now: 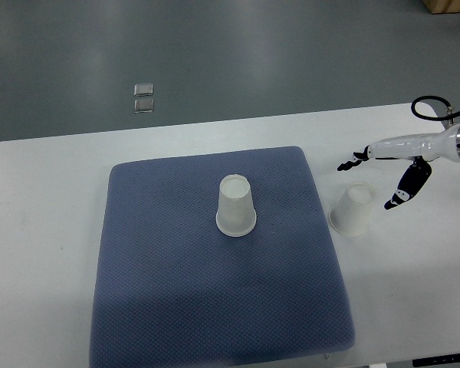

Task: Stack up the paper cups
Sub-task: 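Rotate the right hand and lower it around the white cup beside the pad, then close the right hand fingers around the white cup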

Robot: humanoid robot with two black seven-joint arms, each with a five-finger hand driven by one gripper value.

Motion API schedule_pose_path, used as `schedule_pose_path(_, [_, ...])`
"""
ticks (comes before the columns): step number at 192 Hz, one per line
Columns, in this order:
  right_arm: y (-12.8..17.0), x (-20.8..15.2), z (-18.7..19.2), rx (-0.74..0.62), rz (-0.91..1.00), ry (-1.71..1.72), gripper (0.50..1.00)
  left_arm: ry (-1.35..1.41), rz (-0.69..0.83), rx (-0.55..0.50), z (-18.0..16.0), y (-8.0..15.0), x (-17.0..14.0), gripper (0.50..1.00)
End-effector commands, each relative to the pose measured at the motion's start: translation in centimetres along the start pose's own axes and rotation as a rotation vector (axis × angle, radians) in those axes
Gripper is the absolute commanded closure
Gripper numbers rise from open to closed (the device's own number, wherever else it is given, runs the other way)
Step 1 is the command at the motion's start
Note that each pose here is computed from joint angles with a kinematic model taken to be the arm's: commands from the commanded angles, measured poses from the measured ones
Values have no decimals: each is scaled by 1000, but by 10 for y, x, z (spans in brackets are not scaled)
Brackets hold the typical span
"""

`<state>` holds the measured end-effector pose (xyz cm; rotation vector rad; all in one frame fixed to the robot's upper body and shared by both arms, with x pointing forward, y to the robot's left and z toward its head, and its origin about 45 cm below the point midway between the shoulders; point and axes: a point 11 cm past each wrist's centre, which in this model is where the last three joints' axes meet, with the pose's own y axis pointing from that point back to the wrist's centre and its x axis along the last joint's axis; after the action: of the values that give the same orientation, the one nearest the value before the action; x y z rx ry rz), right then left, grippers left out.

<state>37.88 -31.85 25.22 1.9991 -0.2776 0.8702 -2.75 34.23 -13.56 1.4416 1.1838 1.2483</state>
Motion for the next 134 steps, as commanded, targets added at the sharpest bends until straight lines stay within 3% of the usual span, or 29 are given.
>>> schedule_pose_path(1, [-12,-3,-5,7,0,54,593,0,0,2,-1,0,0,500])
schedule_pose_path(134, [-49,-35,-3,-23,-21,194,599,0,0,0,0,0,0,500])
